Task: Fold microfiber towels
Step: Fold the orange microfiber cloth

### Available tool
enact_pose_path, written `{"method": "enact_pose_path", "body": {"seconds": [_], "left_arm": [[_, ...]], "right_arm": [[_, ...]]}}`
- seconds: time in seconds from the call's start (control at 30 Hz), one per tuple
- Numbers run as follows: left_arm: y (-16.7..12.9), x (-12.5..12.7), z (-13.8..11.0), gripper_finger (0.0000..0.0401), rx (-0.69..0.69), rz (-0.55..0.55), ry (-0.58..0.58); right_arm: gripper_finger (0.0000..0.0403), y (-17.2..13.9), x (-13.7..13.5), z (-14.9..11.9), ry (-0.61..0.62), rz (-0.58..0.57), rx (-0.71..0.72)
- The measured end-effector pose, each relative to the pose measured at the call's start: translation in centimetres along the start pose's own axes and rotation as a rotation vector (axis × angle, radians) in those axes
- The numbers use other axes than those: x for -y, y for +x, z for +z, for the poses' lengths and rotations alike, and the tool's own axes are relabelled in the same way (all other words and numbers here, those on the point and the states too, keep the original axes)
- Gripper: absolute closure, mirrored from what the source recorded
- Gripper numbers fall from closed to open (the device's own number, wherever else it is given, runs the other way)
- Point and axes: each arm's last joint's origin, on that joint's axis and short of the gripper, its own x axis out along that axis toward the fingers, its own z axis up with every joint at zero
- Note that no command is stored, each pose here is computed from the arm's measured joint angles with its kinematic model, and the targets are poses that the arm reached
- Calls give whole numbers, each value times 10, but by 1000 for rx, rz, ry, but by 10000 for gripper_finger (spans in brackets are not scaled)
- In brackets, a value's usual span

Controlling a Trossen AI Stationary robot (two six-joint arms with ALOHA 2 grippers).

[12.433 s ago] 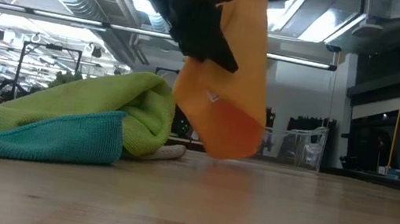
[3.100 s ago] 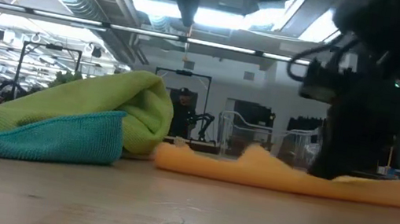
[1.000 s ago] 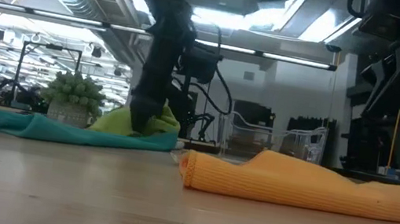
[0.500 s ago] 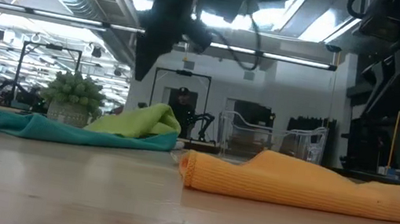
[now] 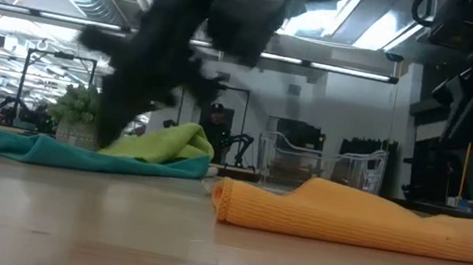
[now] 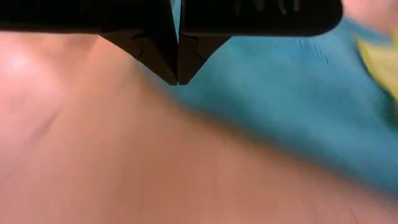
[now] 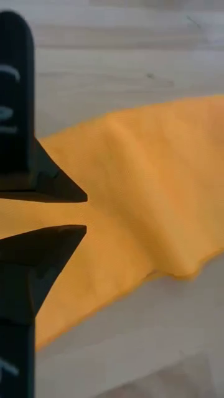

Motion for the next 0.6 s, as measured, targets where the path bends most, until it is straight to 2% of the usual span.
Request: {"method": "enact_pose_path", "body": {"seconds": [0.17,0.33,0.5,0.6], "left_arm": [[41,-11,-24,401,-195,45,-58],[66,-39,-48,401,-353,179,-148],[62,-64,-56,401,-399,203,-227],[40,-69,-60,401,-330,200,-270]], "right_arm": [[331,0,0,0,-5,0,0],[331,0,0,0,-6,0,0],[331,0,0,0,-7,0,0],[331,0,0,0,-8,0,0]]}}
